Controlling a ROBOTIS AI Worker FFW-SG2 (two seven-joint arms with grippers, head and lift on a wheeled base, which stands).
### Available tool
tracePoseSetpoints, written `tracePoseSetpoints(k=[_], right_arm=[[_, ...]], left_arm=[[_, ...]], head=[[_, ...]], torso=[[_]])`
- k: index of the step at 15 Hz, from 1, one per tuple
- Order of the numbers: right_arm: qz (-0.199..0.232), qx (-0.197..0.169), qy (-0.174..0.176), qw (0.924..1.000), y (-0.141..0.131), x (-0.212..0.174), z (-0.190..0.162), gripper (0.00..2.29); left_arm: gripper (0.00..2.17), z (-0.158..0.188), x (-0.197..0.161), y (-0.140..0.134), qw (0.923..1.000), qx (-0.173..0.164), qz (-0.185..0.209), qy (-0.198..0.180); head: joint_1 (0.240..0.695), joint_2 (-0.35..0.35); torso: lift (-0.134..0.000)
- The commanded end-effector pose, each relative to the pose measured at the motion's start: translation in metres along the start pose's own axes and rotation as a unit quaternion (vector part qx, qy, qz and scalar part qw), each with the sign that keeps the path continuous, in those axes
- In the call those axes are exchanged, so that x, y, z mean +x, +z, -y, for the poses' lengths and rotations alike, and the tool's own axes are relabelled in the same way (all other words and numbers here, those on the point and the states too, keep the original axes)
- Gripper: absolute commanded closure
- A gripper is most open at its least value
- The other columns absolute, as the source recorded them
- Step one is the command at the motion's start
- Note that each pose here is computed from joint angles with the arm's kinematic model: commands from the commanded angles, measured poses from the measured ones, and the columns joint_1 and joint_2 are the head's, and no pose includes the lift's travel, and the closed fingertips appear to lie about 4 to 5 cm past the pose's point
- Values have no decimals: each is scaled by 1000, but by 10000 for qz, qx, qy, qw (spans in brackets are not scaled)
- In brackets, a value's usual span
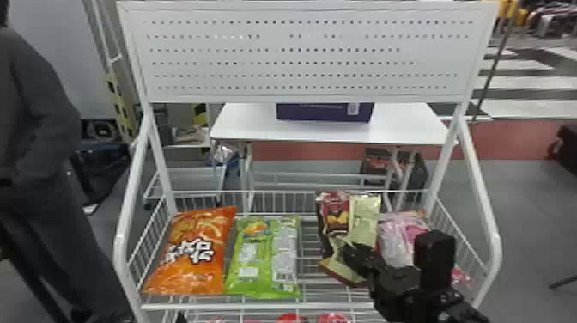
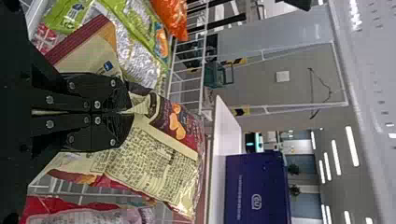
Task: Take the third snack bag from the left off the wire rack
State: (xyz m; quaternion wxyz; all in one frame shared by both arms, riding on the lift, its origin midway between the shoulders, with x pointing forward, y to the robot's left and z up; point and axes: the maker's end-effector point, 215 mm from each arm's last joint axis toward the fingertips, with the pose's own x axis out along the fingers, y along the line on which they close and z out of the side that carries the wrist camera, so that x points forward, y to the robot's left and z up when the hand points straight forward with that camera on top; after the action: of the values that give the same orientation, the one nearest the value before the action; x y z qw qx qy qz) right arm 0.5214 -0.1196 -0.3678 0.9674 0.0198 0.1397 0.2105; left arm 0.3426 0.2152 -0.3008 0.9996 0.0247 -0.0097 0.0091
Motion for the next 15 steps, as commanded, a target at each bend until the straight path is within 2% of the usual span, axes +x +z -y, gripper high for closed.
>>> tracePoseSetpoints(k=[1,4,6,10,11,13,15], right_arm=[[372,3,89,9993,29,-33,-7,2189],[701,-26,-34,9975,32,-88,-2,2189],[814,75,-180,9965,23,-119,12,2189],[1094,185,-735,9911,18,-186,64,2189],[1153,111,-884,9893,21,-203,77,2189],[1126,72,-1114,9874,22,-224,99,2189],[1106,19,-1194,9867,26,-235,105,2189]], left_arm=[[157,1,0,0,10000,0,1,-9],[157,0,1,2,10000,0,24,0],[157,0,3,4,10000,-8,59,-4],[157,-3,4,8,9999,4,101,16],[157,-3,4,8,9999,5,103,26],[157,-3,5,9,9999,4,110,27],[157,-2,5,8,10000,-1,91,17]], head=[[499,0],[499,0],[499,0],[499,0],[499,0],[499,0],[499,0]], torso=[[0],[0],[0],[0],[0],[0],[0]])
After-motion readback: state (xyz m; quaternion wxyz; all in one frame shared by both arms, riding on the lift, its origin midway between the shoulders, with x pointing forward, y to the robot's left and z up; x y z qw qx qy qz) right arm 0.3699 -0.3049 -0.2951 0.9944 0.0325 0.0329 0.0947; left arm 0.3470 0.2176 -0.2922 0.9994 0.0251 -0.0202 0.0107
